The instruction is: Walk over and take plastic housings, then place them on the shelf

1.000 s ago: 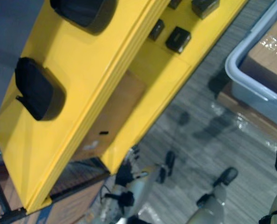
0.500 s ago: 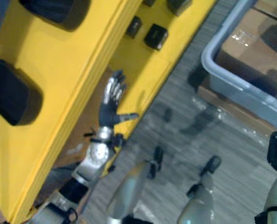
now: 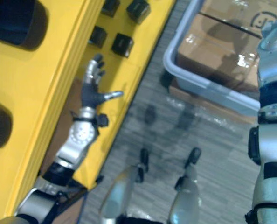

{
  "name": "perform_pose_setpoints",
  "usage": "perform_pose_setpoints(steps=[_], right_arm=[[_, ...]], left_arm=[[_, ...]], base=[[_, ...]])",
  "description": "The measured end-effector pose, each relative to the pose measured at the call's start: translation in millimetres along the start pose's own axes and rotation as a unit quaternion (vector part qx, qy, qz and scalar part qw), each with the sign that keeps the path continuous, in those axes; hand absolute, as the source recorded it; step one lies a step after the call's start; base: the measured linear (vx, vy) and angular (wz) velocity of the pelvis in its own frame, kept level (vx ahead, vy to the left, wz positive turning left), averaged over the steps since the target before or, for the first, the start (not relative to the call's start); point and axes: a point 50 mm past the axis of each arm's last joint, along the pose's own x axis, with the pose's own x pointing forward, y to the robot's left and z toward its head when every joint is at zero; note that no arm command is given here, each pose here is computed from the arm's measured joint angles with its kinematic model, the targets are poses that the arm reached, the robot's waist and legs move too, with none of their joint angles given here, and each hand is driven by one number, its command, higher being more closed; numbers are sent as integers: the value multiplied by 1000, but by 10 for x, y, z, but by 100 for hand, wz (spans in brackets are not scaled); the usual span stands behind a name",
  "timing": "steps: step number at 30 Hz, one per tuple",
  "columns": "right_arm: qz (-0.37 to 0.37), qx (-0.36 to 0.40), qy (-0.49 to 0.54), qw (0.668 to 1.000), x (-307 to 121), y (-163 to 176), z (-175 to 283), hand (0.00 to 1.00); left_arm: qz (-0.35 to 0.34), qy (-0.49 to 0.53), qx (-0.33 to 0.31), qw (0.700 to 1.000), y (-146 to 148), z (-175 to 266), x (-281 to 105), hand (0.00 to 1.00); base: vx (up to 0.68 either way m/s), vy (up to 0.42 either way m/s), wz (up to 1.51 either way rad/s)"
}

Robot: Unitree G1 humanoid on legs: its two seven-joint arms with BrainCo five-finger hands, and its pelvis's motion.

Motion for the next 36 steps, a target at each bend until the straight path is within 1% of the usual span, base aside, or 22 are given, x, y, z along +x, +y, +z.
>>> perform_pose_setpoints(steps=[3,7,9,11,13,16,19,21,23,26,28,31,32,36], right_arm=[[16,2,-32,999,-180,55,-26,100],[45,14,-43,998,-480,179,-73,100],[68,16,-50,996,-707,235,-131,100],[80,19,-59,995,-848,271,-134,100],[93,29,-73,993,-1009,297,-115,100],[113,32,-87,989,-1234,322,-140,100],[142,18,-83,986,-1455,378,-234,100],[166,15,-91,982,-1599,420,-253,100],[185,11,-103,977,-1696,437,-261,100],[206,10,-125,971,-1799,444,-246,100],[221,4,-139,965,-1875,459,-249,100],[255,-5,-163,953,-1992,505,-223,100],[274,-4,-175,946,-2053,529,-204,100],[314,-8,-193,929,-2237,575,-198,100]], left_arm=[[-6,-3,-11,1000,45,65,39,0],[-5,7,-26,1000,89,86,92,0],[-5,27,-40,999,103,51,95,0],[-2,37,-42,998,126,35,102,0],[1,58,-71,996,166,-8,107,0],[6,110,-96,989,181,-158,87,0],[0,151,-132,980,107,-300,21,0],[-9,169,-139,976,68,-359,-11,0],[-7,185,-164,969,37,-418,-61,0],[-23,225,-197,954,-25,-551,-180,0],[-42,251,-202,946,-92,-635,-261,0],[-71,290,-227,927,-223,-721,-385,0],[-82,299,-247,918,-281,-735,-413,0],[-96,309,-249,913,-361,-761,-469,0]], base=[[29,11,-14],[7,12,-7],[4,13,-6],[0,6,-6],[-19,-4,-14],[-31,-5,-5],[-51,-9,-1],[-47,-35,3],[-64,-44,4],[-50,-32,3],[-10,-12,5],[34,4,8],[33,25,7],[29,28,6]])
